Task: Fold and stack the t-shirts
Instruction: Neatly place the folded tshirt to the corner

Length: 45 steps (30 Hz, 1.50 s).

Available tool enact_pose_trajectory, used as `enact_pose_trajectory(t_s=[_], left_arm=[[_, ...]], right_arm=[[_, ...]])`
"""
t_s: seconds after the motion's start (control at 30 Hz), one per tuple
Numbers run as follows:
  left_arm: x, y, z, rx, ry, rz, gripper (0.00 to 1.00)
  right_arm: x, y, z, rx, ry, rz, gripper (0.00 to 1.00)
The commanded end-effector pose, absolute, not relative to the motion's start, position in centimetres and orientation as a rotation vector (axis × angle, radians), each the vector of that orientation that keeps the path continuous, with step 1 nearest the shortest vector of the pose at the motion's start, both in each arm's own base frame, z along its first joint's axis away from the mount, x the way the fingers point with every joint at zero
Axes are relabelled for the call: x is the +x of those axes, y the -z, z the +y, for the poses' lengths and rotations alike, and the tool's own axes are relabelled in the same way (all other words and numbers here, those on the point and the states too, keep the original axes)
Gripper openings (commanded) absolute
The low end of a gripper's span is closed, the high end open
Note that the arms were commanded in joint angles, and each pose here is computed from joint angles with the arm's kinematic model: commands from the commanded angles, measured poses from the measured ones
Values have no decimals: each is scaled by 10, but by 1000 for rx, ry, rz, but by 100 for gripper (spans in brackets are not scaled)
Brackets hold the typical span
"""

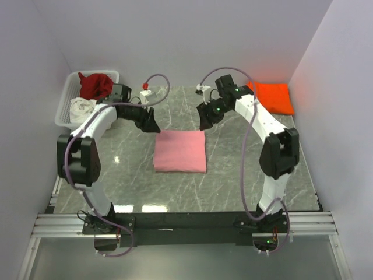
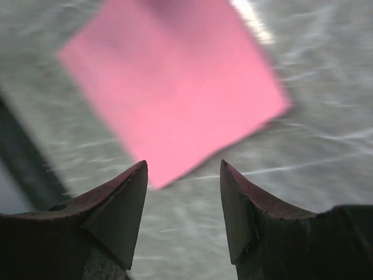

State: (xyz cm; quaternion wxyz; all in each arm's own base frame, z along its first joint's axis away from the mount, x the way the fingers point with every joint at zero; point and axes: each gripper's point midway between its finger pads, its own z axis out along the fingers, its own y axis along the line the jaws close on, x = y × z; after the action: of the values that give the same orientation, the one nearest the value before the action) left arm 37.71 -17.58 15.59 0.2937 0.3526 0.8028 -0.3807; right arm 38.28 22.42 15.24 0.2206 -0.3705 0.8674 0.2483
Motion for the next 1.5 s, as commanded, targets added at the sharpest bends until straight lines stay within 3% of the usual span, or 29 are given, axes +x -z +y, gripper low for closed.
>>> enact_pose_trajectory(t_s=[0.0, 0.17, 0.4, 0.6, 0.83, 0.93, 1.1, 1.23, 1.33, 1.47], left_arm=[[333, -167, -209, 746, 1311, 2192, 69], [272, -150, -234, 609, 1618, 2341, 73], [221, -119, -263, 580, 1821, 2425, 74], [228, -68, -234, 405, 1851, 2617, 71], [254, -39, -210, 365, 1834, 2654, 70], [270, -51, -210, 434, 1739, 2620, 71], [310, -115, -209, 654, 1441, 2386, 69], [343, -151, -204, 841, 929, 2139, 66], [340, -178, -224, 1048, 613, 1861, 64], [303, -151, -271, 1335, 439, 1602, 64]], right_arm=[[318, -180, 264, -966, -1084, 2383, 60], [248, -168, 296, -963, -1502, 2433, 59], [216, -126, 310, -824, -1754, 2592, 57], [226, -65, 272, -645, -1705, 2790, 55], [261, -18, 225, -418, -1540, 2954, 53], [277, -24, 217, -414, -1464, 2926, 53], [298, -86, 209, -499, -1391, 2724, 52], [312, -122, 191, -377, -1213, 2580, 54], [314, -128, 175, -304, -1060, 2554, 54], [315, -118, 156, -169, -931, 2576, 56]])
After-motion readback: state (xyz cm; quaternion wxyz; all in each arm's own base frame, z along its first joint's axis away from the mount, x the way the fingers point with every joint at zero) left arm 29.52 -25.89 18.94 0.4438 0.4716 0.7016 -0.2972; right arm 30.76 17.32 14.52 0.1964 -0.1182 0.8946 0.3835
